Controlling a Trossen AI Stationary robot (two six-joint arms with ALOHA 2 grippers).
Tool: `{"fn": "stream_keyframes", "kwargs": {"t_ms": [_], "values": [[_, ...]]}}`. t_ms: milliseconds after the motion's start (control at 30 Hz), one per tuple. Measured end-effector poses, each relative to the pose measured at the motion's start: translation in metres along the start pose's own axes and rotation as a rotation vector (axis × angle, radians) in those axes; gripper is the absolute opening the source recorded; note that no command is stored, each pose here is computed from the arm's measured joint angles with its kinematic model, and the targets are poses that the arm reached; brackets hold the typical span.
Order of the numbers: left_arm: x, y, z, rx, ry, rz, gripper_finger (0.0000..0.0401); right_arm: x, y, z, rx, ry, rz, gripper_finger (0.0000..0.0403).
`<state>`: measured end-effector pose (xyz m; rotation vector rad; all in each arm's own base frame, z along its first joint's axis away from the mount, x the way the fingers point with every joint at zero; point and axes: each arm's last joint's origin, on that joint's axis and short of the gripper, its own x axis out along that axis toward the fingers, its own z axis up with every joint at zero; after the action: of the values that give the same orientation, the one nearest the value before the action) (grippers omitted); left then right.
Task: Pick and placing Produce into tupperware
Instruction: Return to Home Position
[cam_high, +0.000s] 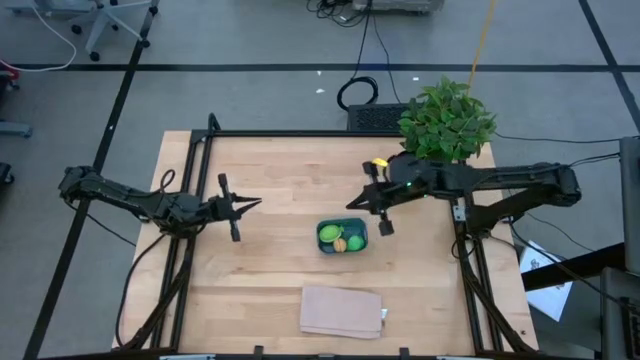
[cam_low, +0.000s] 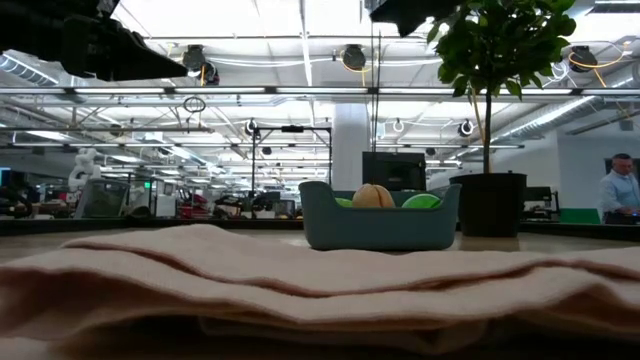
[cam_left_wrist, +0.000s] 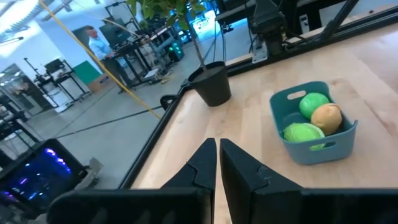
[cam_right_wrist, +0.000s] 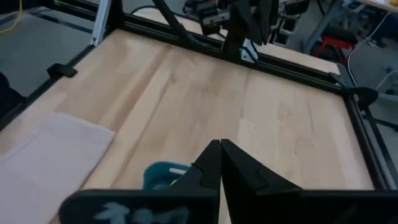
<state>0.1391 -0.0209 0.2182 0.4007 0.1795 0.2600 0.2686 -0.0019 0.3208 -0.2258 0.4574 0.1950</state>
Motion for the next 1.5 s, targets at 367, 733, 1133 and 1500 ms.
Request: {"fn": "stream_keyframes", "kwargs": {"t_ms": [367,733,1133,1500], "values": [[-0.001,-0.002,0.0,0.011,0.0,-0.004,0.0026,-0.035,0.034,0.005,0.008,-0.04,0.099,0.0],[-0.001,-0.002,0.0,0.011,0.002,-0.005,0.0026,-0.053,0.073,-0.056,0.116,-0.088,0.236,0.0],[-0.003,0.0,0.002,-0.013,-0.017,0.002,0.0026,-0.056,0.063,-0.121,0.289,-0.086,0.123,0.0],[-0.015,0.01,0.002,-0.095,-0.026,0.061,0.0026,-0.078,0.057,-0.139,0.35,-0.18,0.0,0.0]]}}
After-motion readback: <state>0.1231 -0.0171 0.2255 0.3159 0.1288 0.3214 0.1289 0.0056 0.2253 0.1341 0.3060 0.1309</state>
